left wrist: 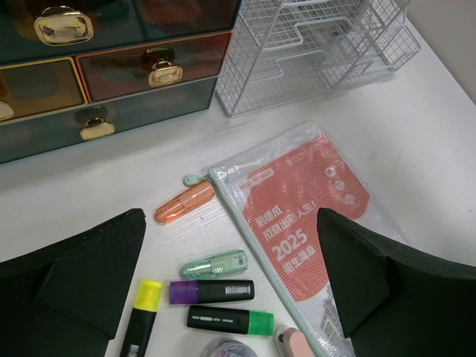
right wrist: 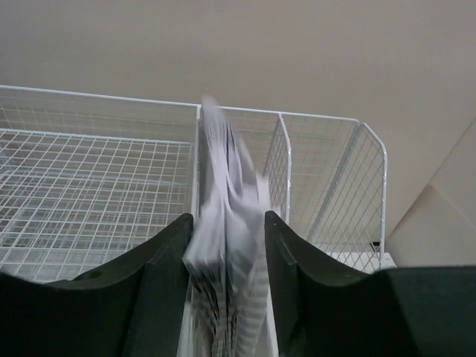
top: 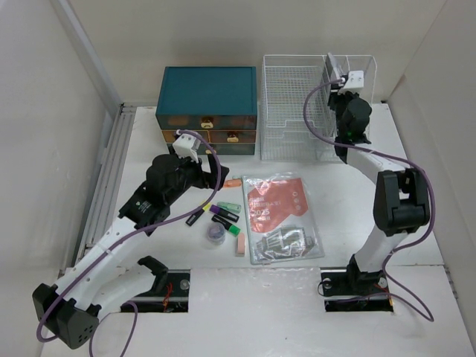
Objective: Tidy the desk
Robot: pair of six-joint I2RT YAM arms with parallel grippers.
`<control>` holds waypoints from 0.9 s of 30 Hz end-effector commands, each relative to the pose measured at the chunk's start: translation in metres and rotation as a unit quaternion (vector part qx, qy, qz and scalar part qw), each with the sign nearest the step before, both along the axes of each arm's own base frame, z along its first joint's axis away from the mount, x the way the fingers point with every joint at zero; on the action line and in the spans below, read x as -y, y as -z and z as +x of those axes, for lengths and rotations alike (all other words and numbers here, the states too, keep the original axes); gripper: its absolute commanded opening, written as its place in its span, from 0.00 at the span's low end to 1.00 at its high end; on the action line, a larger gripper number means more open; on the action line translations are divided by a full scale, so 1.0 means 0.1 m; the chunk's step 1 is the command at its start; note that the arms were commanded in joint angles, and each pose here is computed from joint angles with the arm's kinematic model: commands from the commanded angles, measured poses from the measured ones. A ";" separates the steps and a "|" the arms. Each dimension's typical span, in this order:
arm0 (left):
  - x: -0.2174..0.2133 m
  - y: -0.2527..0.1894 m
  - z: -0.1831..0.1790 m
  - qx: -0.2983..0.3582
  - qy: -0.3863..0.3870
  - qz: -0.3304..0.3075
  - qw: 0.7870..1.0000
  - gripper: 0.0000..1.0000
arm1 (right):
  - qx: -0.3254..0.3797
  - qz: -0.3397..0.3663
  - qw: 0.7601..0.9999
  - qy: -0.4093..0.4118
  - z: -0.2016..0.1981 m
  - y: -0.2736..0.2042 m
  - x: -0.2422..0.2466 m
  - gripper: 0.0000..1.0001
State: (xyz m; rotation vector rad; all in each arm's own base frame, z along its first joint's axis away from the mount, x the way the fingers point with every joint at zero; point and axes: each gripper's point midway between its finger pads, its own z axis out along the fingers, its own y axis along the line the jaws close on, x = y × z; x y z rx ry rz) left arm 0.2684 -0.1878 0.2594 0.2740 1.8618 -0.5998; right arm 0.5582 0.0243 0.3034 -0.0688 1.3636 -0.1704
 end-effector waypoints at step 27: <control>0.40 0.03 -0.14 -0.009 0.111 -0.045 0.993 0.62 | -0.193 0.035 0.876 -0.441 -2.11 -0.03 -0.94 0.15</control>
